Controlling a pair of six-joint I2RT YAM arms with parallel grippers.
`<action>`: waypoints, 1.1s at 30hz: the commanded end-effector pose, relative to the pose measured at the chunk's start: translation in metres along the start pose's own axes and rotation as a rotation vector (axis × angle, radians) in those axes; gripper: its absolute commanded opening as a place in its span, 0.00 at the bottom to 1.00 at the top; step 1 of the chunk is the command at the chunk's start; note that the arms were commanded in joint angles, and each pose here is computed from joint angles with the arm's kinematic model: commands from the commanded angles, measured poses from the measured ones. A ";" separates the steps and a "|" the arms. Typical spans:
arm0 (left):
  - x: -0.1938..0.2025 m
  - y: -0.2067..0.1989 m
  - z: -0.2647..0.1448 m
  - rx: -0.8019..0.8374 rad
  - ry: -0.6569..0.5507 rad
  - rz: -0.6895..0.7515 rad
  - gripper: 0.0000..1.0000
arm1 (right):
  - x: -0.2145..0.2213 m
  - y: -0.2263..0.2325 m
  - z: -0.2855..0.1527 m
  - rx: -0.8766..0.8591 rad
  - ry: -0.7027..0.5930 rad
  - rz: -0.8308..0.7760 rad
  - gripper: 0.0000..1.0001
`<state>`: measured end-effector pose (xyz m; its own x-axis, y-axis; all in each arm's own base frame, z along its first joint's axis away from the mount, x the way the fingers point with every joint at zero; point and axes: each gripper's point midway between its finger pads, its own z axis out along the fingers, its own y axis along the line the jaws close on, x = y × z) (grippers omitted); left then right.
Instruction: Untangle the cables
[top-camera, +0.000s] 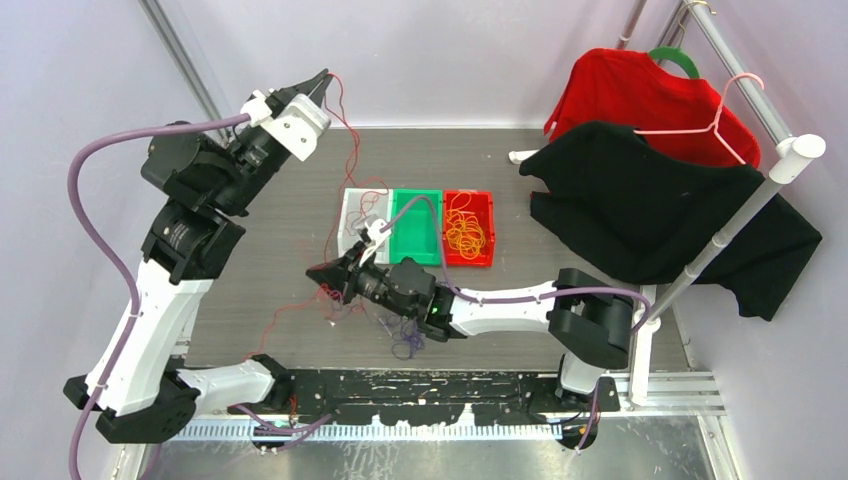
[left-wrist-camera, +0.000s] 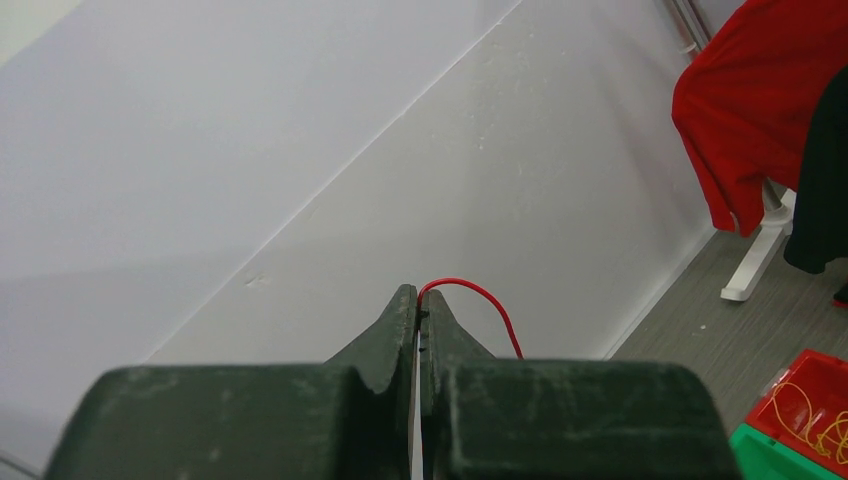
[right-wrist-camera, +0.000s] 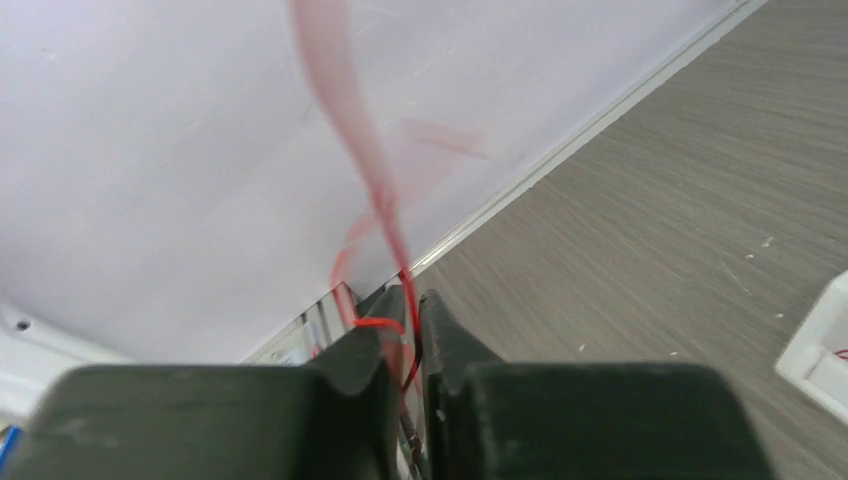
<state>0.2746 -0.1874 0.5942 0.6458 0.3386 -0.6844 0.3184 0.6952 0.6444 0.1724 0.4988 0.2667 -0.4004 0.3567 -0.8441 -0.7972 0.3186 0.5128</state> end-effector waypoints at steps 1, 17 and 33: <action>-0.032 0.029 -0.019 -0.074 -0.061 0.036 0.00 | -0.049 -0.010 0.010 0.023 -0.117 -0.005 0.03; 0.004 -0.004 -0.026 0.039 0.052 0.047 0.00 | -0.128 -0.069 -0.041 0.216 -0.229 -0.220 0.01; 0.004 0.057 -0.003 -0.242 0.093 0.183 0.00 | -0.116 -0.063 -0.055 0.189 -0.146 -0.204 0.37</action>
<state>0.2929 -0.1649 0.5710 0.5526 0.5151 -0.6552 0.2193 0.6686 0.7106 0.2523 0.3992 0.3022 -0.1790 0.3507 -0.9192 -0.7370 0.5712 0.3614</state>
